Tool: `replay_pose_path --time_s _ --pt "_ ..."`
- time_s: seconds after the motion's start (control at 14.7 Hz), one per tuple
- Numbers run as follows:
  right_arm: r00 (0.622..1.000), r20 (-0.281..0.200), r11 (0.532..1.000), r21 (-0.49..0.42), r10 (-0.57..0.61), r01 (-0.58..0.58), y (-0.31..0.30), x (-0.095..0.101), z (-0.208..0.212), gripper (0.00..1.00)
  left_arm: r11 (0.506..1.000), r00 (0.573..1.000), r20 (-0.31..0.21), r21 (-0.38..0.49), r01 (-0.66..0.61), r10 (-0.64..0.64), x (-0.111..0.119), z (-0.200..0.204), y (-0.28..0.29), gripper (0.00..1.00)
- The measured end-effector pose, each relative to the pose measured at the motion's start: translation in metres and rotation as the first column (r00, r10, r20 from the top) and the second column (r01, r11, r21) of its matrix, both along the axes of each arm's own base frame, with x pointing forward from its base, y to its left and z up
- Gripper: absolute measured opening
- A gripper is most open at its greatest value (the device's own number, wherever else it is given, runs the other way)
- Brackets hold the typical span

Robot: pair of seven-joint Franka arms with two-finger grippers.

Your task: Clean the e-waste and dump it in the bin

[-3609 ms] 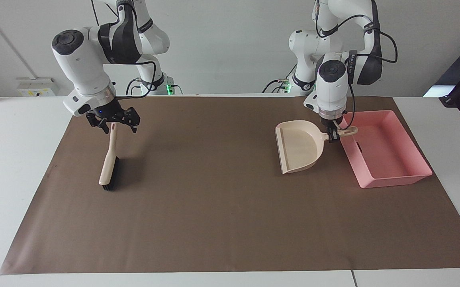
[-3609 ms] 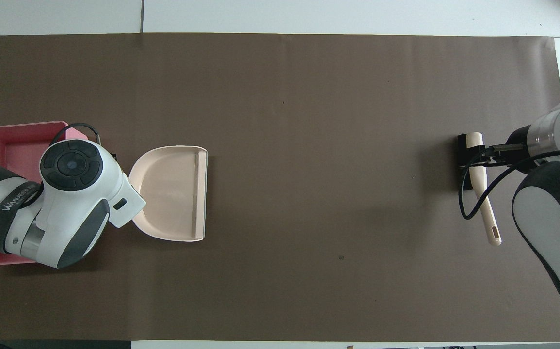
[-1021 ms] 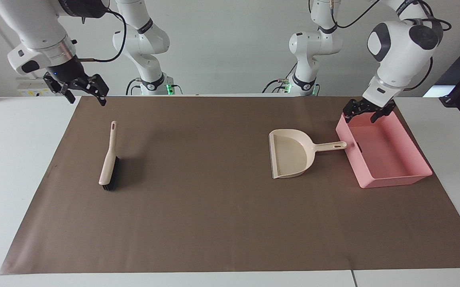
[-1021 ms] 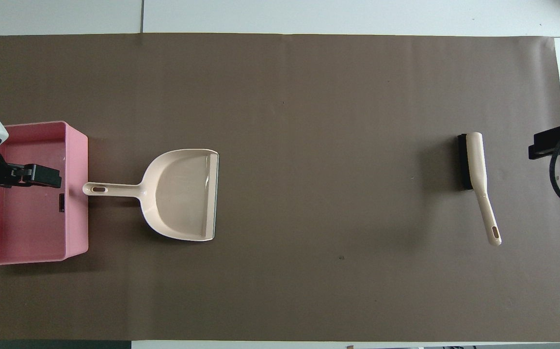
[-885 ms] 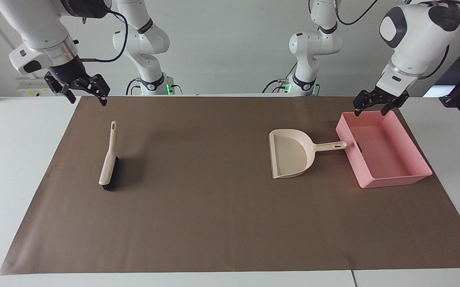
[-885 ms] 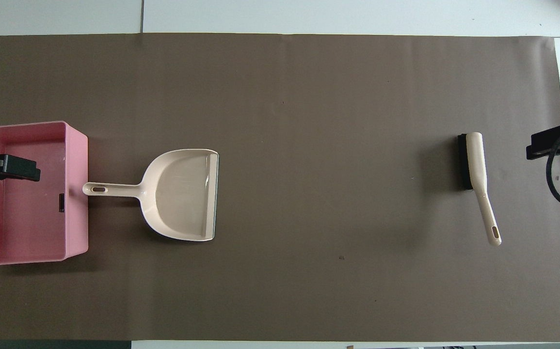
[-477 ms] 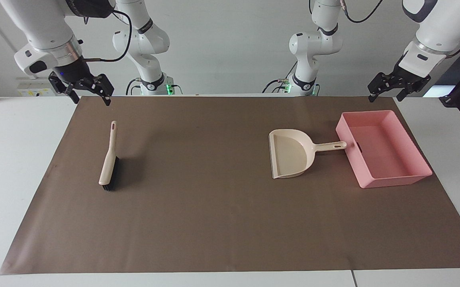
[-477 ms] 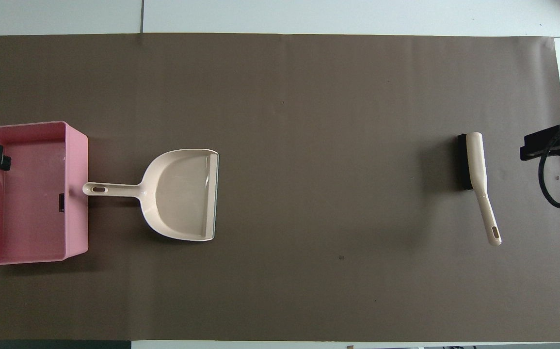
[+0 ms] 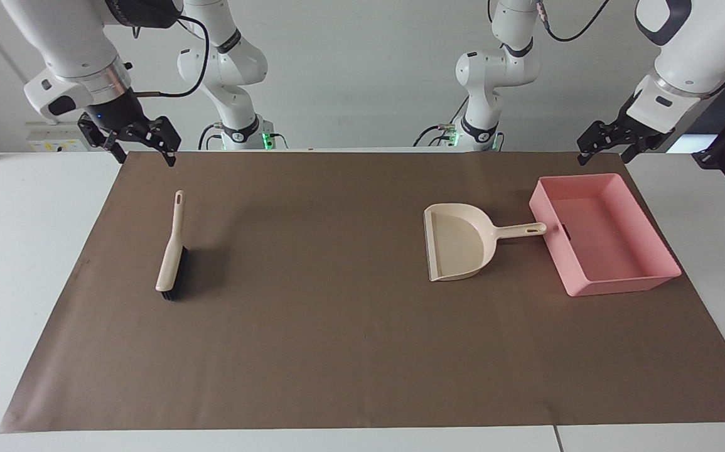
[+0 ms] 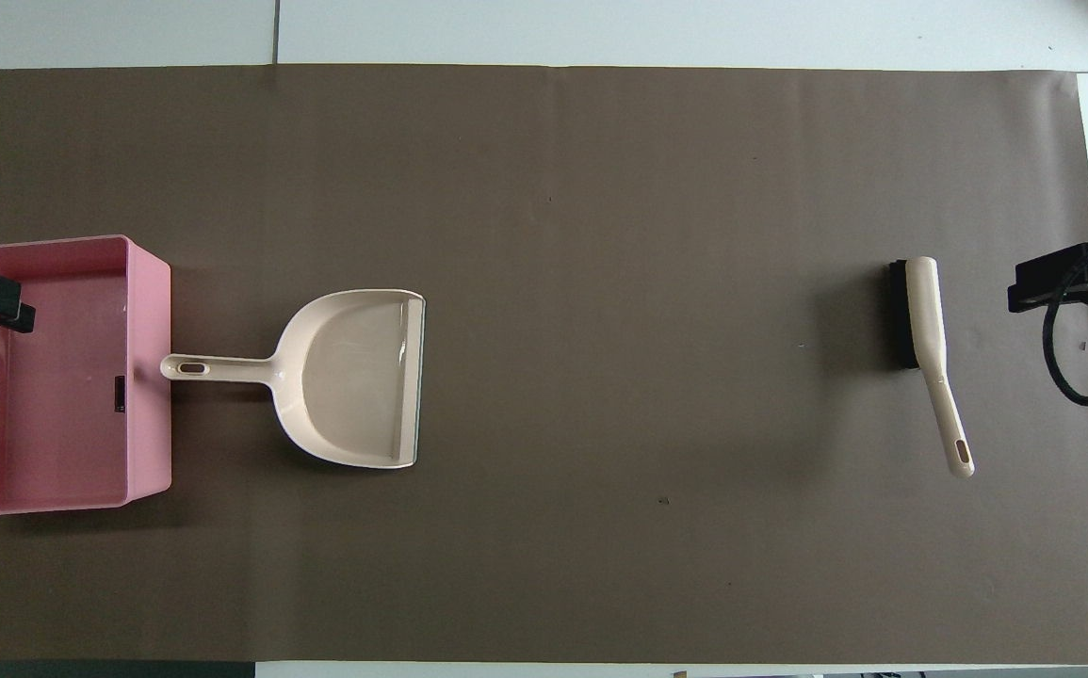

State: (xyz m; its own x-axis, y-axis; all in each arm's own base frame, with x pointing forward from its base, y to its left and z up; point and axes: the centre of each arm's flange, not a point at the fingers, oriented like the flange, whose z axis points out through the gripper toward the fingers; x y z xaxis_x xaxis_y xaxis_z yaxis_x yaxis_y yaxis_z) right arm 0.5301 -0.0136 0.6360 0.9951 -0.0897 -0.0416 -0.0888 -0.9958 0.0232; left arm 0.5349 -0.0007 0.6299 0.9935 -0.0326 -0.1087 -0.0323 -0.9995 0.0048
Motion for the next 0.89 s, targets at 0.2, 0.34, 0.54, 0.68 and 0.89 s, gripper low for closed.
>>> replay_pose_path --time_s 0.2,0.34,0.54,0.68,0.89 --pt "1.000 0.000 1.000 0.000 0.000 0.000 0.0000 0.0000 0.0000 1.00 1.000 1.000 0.013 -0.001 -0.002 0.002 0.0018 -0.0001 -0.0001 0.98" --pt "1.000 0.000 1.000 0.000 0.000 0.000 0.0000 0.0000 0.0000 1.00 1.000 1.000 0.018 -0.001 -0.002 0.002 0.0024 0.0000 -0.0001 0.98" --pt "1.000 0.000 1.000 0.000 0.000 0.000 0.0000 -0.0001 0.0000 1.00 1.000 0.998 0.064 -0.001 -0.002 0.002 0.0077 0.0032 -0.0001 0.98" --pt "1.000 0.005 1.000 0.000 0.000 0.000 0.0000 0.0006 0.0004 1.00 1.000 0.997 0.071 -0.001 -0.002 0.002 0.0086 0.0035 0.0000 0.98" --pt "1.000 0.025 1.000 0.000 0.000 0.000 0.0000 0.0027 0.0021 1.00 1.000 0.997 0.074 -0.001 -0.002 0.002 0.0089 0.0037 0.0001 0.98"
